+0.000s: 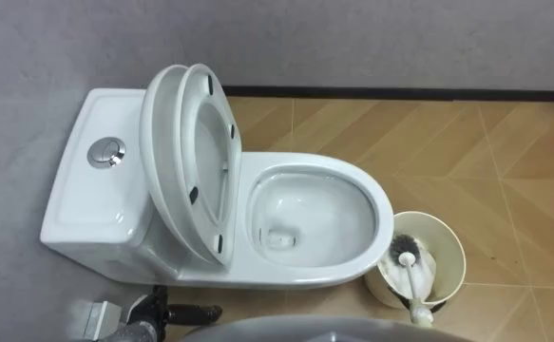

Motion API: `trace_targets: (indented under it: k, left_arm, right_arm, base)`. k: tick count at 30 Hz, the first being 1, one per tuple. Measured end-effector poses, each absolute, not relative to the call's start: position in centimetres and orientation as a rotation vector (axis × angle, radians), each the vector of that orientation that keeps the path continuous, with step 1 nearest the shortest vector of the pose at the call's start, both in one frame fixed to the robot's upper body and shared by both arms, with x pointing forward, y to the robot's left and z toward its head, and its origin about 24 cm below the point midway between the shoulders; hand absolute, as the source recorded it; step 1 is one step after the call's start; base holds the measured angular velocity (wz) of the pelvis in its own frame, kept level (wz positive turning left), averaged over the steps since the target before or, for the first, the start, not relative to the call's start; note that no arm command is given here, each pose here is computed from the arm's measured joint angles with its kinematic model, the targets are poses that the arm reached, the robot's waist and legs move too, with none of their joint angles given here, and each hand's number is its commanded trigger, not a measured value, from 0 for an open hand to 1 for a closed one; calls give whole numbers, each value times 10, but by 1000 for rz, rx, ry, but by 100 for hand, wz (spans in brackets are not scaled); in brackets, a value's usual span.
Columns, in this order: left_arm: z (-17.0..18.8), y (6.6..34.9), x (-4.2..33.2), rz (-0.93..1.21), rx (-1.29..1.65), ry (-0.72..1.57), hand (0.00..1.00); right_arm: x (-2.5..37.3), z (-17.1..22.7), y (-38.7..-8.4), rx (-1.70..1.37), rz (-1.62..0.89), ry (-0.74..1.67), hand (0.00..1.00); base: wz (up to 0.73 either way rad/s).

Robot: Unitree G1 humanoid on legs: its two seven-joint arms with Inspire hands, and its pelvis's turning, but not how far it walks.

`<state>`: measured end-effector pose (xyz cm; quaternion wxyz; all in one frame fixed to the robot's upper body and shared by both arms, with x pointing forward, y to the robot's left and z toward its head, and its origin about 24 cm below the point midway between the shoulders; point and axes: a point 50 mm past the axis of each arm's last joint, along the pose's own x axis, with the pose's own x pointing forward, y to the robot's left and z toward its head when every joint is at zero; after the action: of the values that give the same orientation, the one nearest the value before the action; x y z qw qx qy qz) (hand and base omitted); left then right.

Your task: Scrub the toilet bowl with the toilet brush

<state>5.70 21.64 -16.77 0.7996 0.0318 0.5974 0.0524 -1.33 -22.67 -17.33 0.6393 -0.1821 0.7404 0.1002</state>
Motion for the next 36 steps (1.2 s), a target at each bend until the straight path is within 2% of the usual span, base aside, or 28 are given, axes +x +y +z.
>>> trace_targets:
  k: [9, 15, 31, 36]
  left_arm:
    - [-168, 215, 57, 157, 63, 1272, 0]
    - [-168, 216, 53, 186, 48, 1290, 0]
    - [-166, 239, 27, 373, 27, 1349, 0]
    - [-163, 252, 6, 406, 106, 1412, 0]
  right_arm:
    - [-1, -173, -230, -429, 164, 1641, 0]
    - [-3, -172, -234, -395, 29, 1648, 0]
    - [-33, -165, -253, 42, -769, 1623, 0]
    - [-28, -162, -261, 72, -899, 1565, 0]
  base:
    - [0]
    - [0]
    - [2]
    - [-1]
